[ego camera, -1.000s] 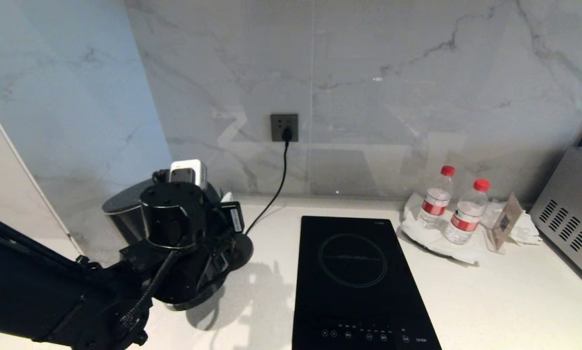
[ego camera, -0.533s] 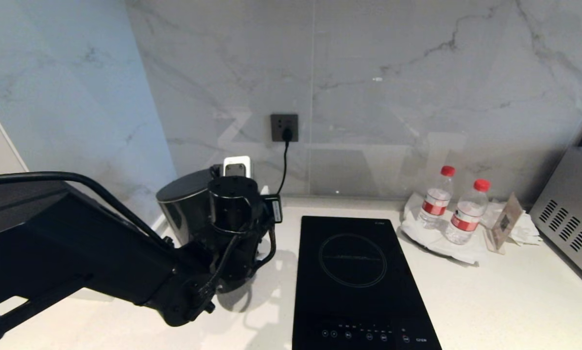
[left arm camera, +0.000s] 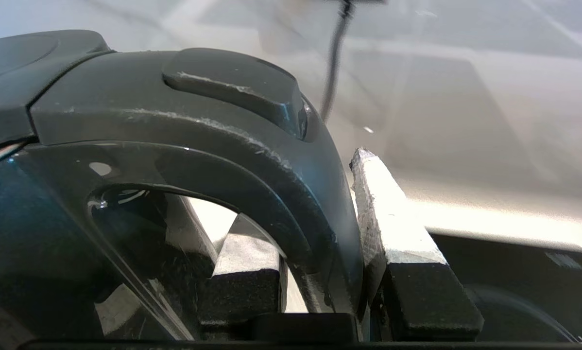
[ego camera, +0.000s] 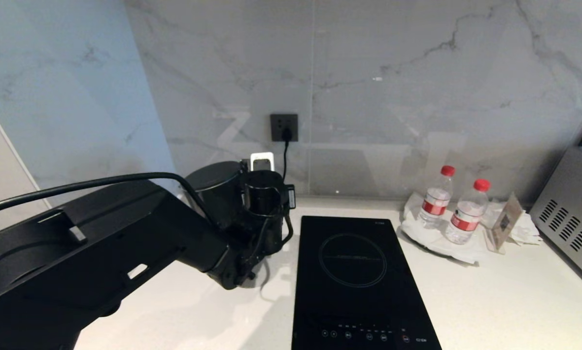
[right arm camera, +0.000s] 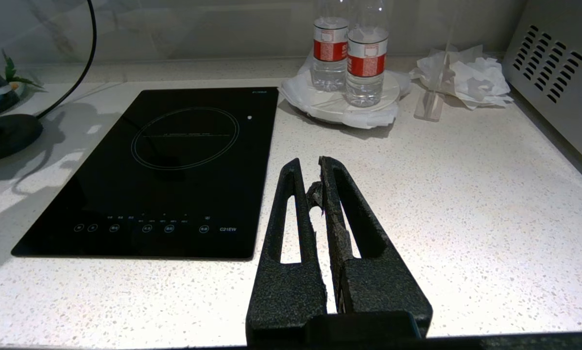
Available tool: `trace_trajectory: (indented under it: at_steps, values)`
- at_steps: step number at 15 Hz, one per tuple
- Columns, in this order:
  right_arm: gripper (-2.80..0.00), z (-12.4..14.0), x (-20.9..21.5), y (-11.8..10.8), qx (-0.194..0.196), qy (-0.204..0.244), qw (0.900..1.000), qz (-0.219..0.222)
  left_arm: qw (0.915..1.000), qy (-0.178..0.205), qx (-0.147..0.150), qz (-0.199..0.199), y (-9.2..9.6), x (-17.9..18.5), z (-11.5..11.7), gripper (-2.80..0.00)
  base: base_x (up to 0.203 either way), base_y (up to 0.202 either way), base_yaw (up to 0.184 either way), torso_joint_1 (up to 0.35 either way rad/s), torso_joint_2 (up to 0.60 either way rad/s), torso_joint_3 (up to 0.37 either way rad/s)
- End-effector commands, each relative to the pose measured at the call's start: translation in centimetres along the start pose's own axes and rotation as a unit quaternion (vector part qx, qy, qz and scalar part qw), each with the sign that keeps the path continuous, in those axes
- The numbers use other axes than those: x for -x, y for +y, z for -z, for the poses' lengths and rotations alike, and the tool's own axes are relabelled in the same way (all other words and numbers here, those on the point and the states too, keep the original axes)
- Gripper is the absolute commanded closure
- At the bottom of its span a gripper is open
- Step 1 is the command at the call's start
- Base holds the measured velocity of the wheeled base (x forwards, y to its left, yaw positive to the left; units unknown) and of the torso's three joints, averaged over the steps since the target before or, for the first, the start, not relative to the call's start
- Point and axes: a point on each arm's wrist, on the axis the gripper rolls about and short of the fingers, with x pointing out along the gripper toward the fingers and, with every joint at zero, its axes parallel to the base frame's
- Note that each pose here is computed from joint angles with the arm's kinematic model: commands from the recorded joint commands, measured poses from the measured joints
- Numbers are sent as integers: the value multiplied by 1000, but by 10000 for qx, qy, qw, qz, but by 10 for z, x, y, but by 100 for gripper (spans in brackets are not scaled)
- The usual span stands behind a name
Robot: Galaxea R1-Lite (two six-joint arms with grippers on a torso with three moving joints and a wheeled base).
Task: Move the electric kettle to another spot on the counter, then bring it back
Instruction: Place it on the power base
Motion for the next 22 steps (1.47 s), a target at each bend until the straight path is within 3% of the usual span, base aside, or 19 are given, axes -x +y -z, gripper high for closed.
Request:
trace_trajectory:
  at_steps: [1, 6, 13, 22]
  values:
    - [0, 0, 0, 0, 0, 1, 10000, -1, 9999, -37, -48, -131, -3, -19, 16, 0, 0, 0, 0, 0, 0, 0]
    - [0, 0, 0, 0, -5, 1, 10000, -1, 9995, 32, -249, -177, -12, -37, 42, 0, 0, 0, 0, 0, 0, 0]
    - [0, 0, 0, 0, 0, 1, 10000, -1, 9983, -82, -344, -465, 1, -68, 54, 0, 0, 0, 0, 0, 0, 0]
    - [0, 0, 0, 0, 0, 1, 10000, -1, 9961, 125, -499, -713, 23, -83, 74, 0, 0, 0, 0, 0, 0, 0]
